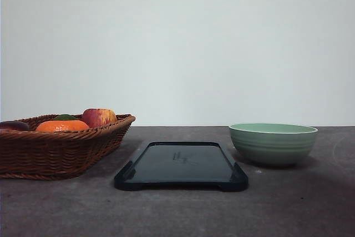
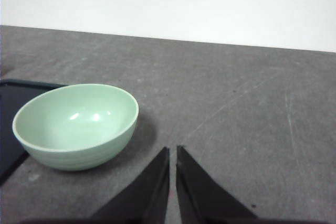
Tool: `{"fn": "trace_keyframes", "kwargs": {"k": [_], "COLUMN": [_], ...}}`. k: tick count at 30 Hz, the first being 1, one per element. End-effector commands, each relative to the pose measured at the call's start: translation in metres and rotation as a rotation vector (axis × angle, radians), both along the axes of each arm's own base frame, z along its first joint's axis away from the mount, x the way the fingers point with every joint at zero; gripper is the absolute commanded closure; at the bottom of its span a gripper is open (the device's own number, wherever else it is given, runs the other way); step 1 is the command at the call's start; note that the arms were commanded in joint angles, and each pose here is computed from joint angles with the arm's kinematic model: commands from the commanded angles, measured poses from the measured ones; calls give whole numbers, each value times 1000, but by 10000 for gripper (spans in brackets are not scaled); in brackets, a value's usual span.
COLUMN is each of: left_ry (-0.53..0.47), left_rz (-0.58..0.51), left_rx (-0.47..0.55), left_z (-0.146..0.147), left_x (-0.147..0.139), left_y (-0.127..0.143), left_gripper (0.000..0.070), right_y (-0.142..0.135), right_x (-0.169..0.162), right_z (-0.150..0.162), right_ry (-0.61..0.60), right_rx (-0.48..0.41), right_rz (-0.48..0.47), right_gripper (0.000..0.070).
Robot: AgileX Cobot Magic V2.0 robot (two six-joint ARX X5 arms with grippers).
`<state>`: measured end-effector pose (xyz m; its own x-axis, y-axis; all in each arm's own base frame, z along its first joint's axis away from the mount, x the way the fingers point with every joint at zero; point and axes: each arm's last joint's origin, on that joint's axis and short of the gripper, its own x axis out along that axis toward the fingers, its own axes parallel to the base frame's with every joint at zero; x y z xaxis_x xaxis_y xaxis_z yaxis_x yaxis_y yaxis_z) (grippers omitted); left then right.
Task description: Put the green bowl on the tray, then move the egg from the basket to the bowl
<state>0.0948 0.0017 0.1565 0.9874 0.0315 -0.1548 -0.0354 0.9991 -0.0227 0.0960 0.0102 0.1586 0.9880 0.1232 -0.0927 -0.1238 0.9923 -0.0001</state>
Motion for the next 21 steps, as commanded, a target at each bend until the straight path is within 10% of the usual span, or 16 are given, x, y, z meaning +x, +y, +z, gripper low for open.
{"fn": "trace_keyframes", "kwargs": {"k": [1, 11, 18, 21], "left_ry": [19, -3, -39, -87], "left_rz": [6, 77, 24, -80], "left_rx": [-34, -475, -897, -924], "left_z": [-6, -6, 1, 11], "left_x": [1, 1, 2, 2], "left_y": [0, 0, -3, -5], "left_gripper": [700, 700, 700, 699], "right_y": [0, 0, 0, 1], "right_x": [0, 1, 0, 0], "right_z": [1, 9, 12, 15], "right_ry": [-18, -75, -39, -41], "right_rx": [6, 195, 665, 727], "right_rz": [2, -7, -18, 10], "right_gripper": [684, 689, 691, 693]}}
